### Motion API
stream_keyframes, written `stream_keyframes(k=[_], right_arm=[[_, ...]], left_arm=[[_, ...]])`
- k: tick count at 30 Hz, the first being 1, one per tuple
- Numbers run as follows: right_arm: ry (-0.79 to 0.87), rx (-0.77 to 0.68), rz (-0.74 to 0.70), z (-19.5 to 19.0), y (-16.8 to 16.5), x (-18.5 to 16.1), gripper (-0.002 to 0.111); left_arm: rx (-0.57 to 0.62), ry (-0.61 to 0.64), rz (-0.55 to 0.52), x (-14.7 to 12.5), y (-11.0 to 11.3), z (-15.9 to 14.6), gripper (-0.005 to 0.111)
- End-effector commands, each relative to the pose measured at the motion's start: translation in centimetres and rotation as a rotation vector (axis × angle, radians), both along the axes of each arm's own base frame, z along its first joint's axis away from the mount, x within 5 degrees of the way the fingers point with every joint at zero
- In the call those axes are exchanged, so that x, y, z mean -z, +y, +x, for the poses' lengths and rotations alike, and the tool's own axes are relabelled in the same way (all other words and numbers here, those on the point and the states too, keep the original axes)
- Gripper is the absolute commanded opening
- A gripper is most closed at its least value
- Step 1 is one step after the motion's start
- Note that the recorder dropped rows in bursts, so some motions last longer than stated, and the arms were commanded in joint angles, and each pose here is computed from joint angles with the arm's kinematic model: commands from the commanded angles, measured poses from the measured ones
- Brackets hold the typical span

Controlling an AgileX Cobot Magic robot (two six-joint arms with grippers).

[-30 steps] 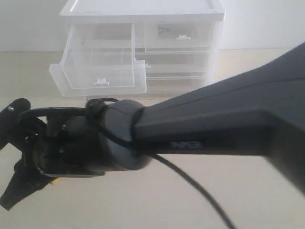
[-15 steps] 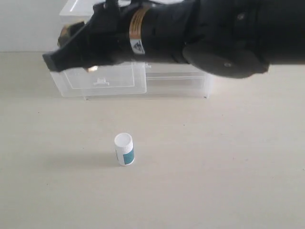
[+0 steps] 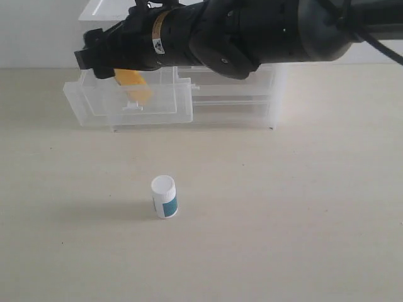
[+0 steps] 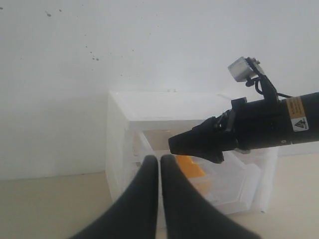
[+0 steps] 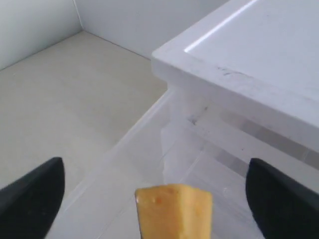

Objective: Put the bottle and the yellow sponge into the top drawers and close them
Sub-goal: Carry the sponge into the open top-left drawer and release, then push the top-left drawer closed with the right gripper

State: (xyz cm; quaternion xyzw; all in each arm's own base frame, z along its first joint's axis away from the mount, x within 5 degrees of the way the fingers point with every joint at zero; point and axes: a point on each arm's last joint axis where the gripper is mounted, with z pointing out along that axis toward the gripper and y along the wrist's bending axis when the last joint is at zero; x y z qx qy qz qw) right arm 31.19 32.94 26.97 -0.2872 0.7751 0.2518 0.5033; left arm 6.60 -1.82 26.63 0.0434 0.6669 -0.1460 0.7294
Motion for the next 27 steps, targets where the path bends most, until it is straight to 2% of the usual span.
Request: stream_keyframes(k=[1,5,7,9,12,15,20,23,27], right_arm=[[-0.033,-0.009,0.011,0.1,-0.1,-0.8,0.105],[-0.018,0.027,-0.015,-0.3,-0.9,-2.0,0.102],[-0.018,0.061,-0.084,-1.0,-1.9,-3.3,0.089],[-0.044,0.064,-0.161,-2.0,-2.6,-4.6,0.063],[-0.054,0.043,-0.208,-4.3,-3.4,-5.8,-0.001],[-0.041,-0.006,-0.229,-7.1,-3.7,-5.6,0.002],[-0.006,-0.155,-0.286,-10.7,-2.0,-0.9,0.002],[-0.014,-0.216,-0.27,-10.7,-0.8,1.4,0.002],[-0.012,-0.216,-0.253,-9.2,-0.3,2.9,0.002]], left_arm=[[0.005,-0.008,-0.009,0.0,0.0,-0.1,0.004],[0.005,-0.003,-0.004,0.3,0.0,-0.1,0.004],[0.003,-0.002,-0.003,0.3,0.0,-0.1,0.004],[0.005,-0.003,-0.004,0.3,0.0,-0.1,0.004],[0.005,-0.003,-0.004,0.3,0.0,-0.1,0.004],[0.005,-0.003,-0.004,0.3,0.0,-0.1,0.004],[0.006,-0.004,-0.008,0.2,0.0,-0.1,0.004],[0.006,-0.004,-0.008,0.2,0.0,-0.1,0.004],[0.006,-0.004,-0.008,0.2,0.0,-0.1,0.004]])
